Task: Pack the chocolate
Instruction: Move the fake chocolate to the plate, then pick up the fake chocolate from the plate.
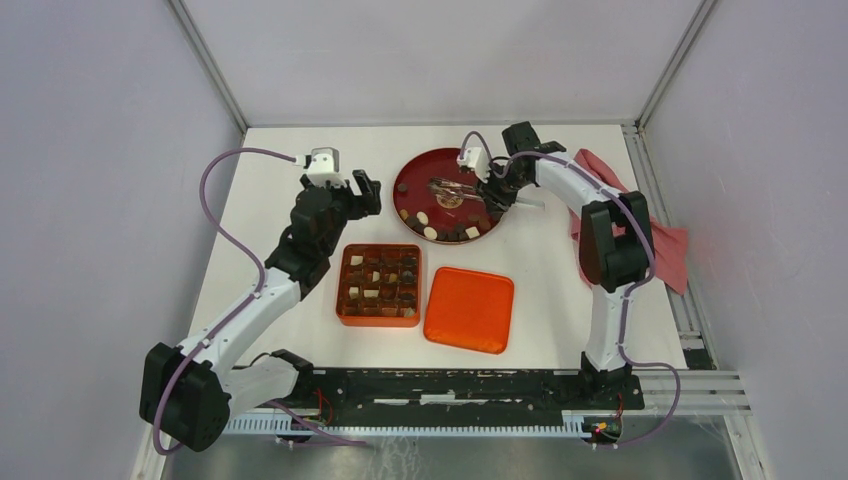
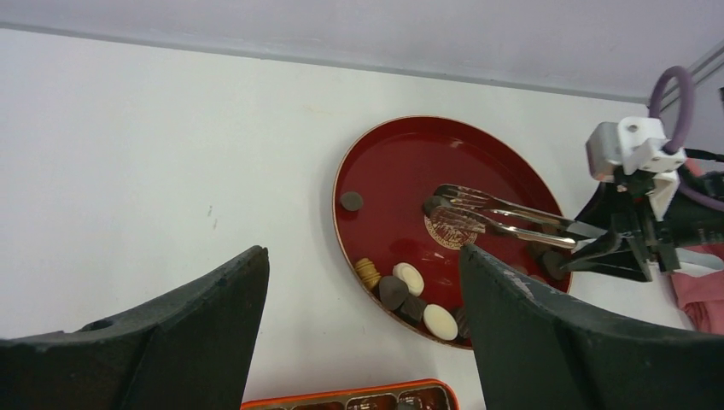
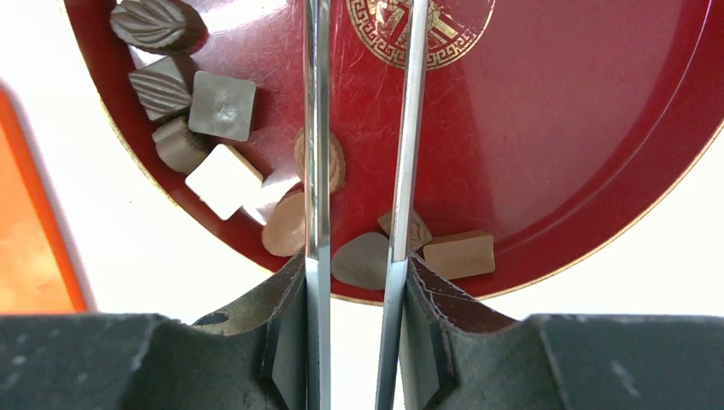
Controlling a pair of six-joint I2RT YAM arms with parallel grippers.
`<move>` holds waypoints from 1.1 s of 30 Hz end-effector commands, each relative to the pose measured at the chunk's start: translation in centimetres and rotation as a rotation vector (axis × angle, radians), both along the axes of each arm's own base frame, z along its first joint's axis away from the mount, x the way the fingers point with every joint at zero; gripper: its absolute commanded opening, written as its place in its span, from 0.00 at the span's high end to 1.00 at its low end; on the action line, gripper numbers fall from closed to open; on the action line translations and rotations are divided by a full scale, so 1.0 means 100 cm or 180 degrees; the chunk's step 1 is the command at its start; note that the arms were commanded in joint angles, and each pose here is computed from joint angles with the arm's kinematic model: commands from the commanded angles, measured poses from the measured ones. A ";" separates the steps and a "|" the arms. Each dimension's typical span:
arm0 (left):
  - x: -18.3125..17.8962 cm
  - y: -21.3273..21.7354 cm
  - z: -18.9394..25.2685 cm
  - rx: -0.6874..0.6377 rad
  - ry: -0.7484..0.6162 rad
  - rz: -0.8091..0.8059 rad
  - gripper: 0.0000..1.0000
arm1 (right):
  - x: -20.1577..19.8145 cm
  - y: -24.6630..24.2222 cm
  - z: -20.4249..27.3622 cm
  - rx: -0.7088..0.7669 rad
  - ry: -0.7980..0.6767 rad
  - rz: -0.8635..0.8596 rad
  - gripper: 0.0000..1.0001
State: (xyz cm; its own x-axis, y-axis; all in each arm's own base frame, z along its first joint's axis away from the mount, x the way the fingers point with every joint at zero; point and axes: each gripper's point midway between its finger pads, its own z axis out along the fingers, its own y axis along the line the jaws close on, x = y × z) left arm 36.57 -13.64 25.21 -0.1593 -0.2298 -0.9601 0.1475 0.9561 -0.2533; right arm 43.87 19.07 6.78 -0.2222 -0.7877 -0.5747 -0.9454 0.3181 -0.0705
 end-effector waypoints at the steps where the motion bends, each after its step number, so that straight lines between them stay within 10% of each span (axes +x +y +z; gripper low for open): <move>1: 0.000 0.003 0.014 -0.0008 0.0026 0.0086 0.13 | -0.004 0.009 0.042 0.0299 -0.0217 0.0083 1.00; 16: -0.044 0.020 -0.003 -0.0276 0.0130 0.0127 0.13 | -0.102 0.038 0.116 0.1005 -0.0338 0.0718 1.00; 33: -0.052 0.028 -0.014 -0.0322 0.0206 0.0225 0.13 | -0.218 0.087 0.043 0.0366 -0.0384 0.1708 0.98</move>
State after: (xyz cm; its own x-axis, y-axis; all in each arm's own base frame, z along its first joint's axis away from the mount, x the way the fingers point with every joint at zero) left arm 31.51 -11.00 23.34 -0.2172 -0.2928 -0.9312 0.0819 0.9451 -0.3163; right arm 21.35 26.25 11.21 0.1688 -0.7060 -0.6878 -0.9845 -0.1544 -0.0832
